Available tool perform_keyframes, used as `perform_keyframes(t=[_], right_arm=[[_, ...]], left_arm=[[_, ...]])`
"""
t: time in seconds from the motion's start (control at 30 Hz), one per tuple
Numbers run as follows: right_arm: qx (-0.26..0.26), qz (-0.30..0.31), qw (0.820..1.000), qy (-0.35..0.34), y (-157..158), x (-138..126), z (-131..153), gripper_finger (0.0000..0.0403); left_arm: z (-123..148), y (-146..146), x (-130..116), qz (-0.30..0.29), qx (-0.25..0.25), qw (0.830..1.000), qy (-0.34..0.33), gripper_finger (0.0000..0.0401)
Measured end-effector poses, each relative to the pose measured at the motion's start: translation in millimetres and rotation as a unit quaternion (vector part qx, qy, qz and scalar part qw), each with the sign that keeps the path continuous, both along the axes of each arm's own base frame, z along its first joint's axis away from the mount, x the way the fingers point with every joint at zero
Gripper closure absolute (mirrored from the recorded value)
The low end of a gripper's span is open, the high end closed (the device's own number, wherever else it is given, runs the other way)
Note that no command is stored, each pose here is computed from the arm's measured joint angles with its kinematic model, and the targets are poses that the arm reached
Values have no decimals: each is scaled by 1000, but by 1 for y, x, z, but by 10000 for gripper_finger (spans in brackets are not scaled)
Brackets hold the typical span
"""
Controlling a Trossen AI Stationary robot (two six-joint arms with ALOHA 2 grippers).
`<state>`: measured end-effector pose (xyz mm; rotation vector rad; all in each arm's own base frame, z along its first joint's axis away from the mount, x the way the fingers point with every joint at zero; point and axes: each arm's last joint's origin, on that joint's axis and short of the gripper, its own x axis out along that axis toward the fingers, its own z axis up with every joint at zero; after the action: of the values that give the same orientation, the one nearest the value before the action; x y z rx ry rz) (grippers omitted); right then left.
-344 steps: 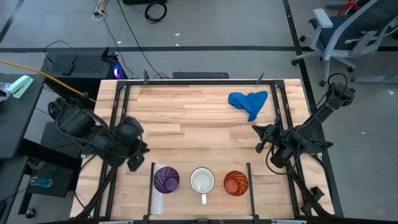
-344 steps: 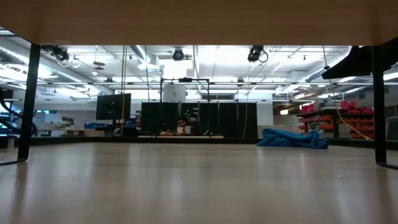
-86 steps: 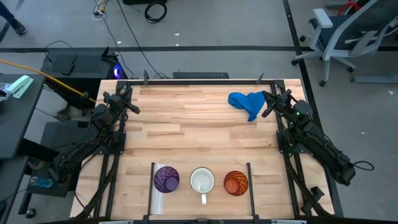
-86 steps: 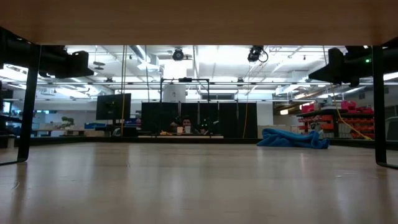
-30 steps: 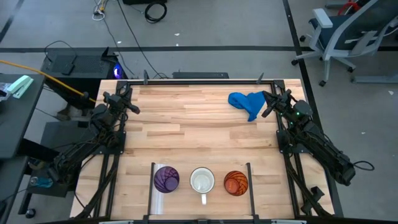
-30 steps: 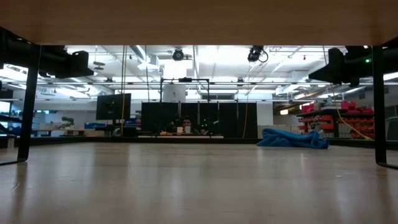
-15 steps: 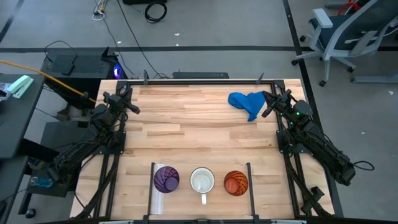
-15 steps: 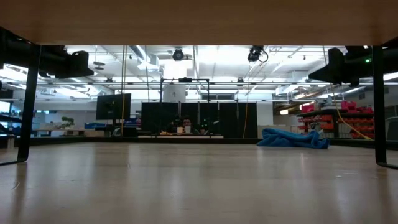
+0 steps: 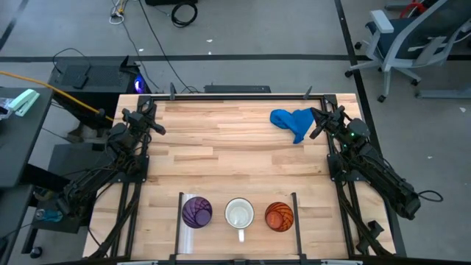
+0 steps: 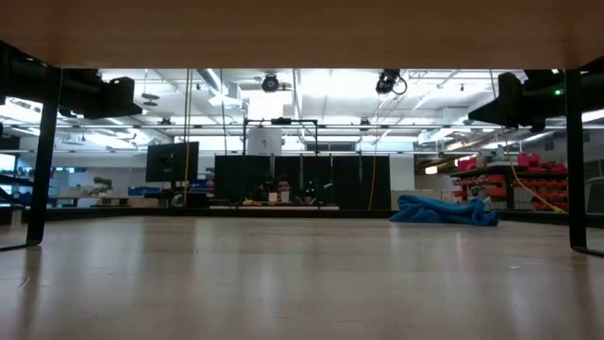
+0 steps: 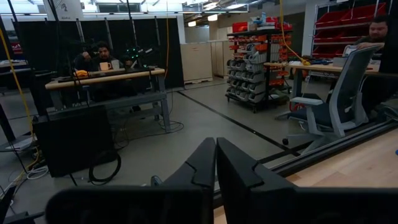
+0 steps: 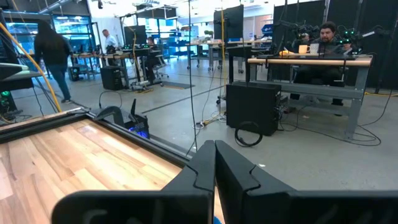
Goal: Stack small to large cups/mugs on shelf
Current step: Return to Home Position
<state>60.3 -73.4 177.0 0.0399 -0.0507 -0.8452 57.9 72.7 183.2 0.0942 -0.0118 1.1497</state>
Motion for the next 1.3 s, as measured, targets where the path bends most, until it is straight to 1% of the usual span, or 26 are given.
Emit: perform_keyframes(t=[0.27,0.67,1.03,1.3], right_arm=[[0,0,1000,0,0,0,0,386],[0,0,1000,0,0,0,0,386],[0,0,1000,0,0,0,0,386],[0,0,1000,0,0,0,0,386]], left_arm=[[0,0,0,0,0,1000,0,369],[0,0,0,0,0,1000,0,383],[0,0,0,0,0,1000,0,369],[0,0,0,0,0,1000,0,380]])
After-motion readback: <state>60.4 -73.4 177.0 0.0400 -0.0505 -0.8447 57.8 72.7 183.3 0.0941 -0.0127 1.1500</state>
